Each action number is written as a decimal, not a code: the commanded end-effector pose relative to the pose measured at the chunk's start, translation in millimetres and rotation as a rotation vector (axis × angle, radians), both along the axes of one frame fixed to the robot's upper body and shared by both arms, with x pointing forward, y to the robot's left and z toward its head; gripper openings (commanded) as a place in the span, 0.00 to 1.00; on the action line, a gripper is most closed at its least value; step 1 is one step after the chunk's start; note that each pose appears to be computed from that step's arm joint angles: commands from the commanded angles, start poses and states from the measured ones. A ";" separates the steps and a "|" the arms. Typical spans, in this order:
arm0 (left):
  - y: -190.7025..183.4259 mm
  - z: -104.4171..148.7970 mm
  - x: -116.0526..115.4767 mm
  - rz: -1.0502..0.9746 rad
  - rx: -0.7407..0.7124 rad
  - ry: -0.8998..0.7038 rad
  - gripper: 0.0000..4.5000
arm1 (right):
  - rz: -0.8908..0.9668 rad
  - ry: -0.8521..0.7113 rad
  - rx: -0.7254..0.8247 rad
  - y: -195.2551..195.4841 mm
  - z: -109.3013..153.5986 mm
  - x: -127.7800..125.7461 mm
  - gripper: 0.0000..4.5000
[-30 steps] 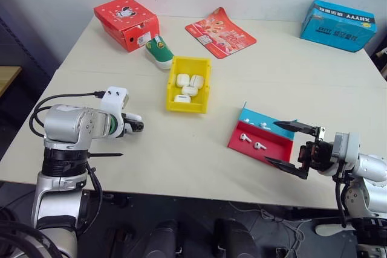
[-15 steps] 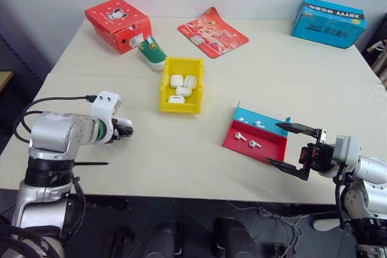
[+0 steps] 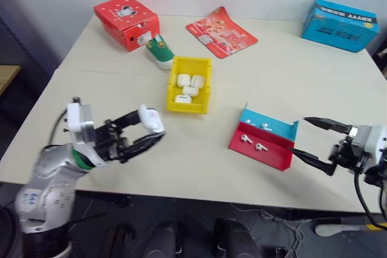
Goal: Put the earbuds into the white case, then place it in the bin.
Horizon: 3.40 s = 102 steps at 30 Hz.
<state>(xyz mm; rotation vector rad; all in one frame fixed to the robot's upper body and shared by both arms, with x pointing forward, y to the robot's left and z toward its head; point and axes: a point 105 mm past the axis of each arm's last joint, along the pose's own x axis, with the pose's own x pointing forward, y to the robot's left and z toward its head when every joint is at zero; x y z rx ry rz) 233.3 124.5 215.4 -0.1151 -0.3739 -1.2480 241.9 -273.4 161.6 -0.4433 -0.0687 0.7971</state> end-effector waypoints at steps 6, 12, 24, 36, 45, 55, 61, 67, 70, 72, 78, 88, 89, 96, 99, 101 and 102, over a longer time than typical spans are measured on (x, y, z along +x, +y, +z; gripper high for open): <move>-55.0 4.2 -11.9 -0.219 -0.133 -0.134 0.63 | -0.402 0.132 -0.081 -73.1 -27.7 -45.2 1.00; -62.4 0.9 -9.7 -0.281 -0.138 -0.156 0.63 | -0.397 0.179 -0.061 -66.0 -23.3 -42.3 1.00; -58.8 -12.7 -2.4 -0.306 -0.089 -0.131 0.63 | -0.075 0.435 -0.232 55.4 -7.0 5.3 1.00; -52.1 -18.9 -2.5 -0.239 -0.056 -0.127 0.63 | -0.071 0.410 -0.390 94.4 -9.9 45.6 0.45; -54.9 -19.0 -5.7 -0.221 -0.056 -0.122 0.63 | -0.072 0.437 -0.440 93.7 -12.3 47.7 0.37; -59.4 -19.7 -7.0 -0.225 -0.050 -0.116 0.63 | -0.075 0.449 -0.502 91.1 -21.4 49.7 0.37; -59.3 -19.2 -6.3 -0.226 -0.050 -0.112 0.63 | -0.089 0.459 -0.507 88.7 -25.8 51.7 0.37; -58.2 -19.1 -5.3 -0.223 -0.050 -0.109 0.63 | -0.103 0.468 -0.515 85.4 -27.4 53.9 0.37; -57.9 -19.3 -5.0 -0.222 -0.048 -0.108 0.63 | -0.104 0.471 -0.519 84.7 -28.1 54.4 0.37; -57.5 -19.1 -4.7 -0.222 -0.048 -0.108 0.63 | -0.105 0.476 -0.517 84.2 -29.0 53.9 0.37; -56.3 -19.1 -4.3 -0.219 -0.045 -0.105 0.63 | -0.096 0.498 -0.505 85.6 -34.2 50.9 0.37; -56.8 -19.5 -5.2 -0.219 -0.041 -0.105 0.63 | -0.100 0.508 -0.496 85.6 -38.6 51.1 0.37; -57.0 -19.5 -5.4 -0.219 -0.042 -0.105 0.63 | -0.100 0.509 -0.496 85.8 -39.2 50.9 0.37; -57.0 -19.8 -6.2 -0.214 -0.042 -0.103 0.63 | -0.106 0.513 -0.518 79.7 -42.4 50.9 0.37; -57.3 -19.8 -6.2 -0.213 -0.042 -0.103 0.63 | -0.107 0.513 -0.517 78.4 -42.7 51.5 0.37; -57.2 -19.9 -6.3 -0.212 -0.041 -0.103 0.63 | -0.103 0.515 -0.518 78.1 -43.5 50.7 0.37; -57.1 -19.8 -6.3 -0.211 -0.041 -0.103 0.63 | -0.102 0.515 -0.518 77.9 -44.0 50.4 0.37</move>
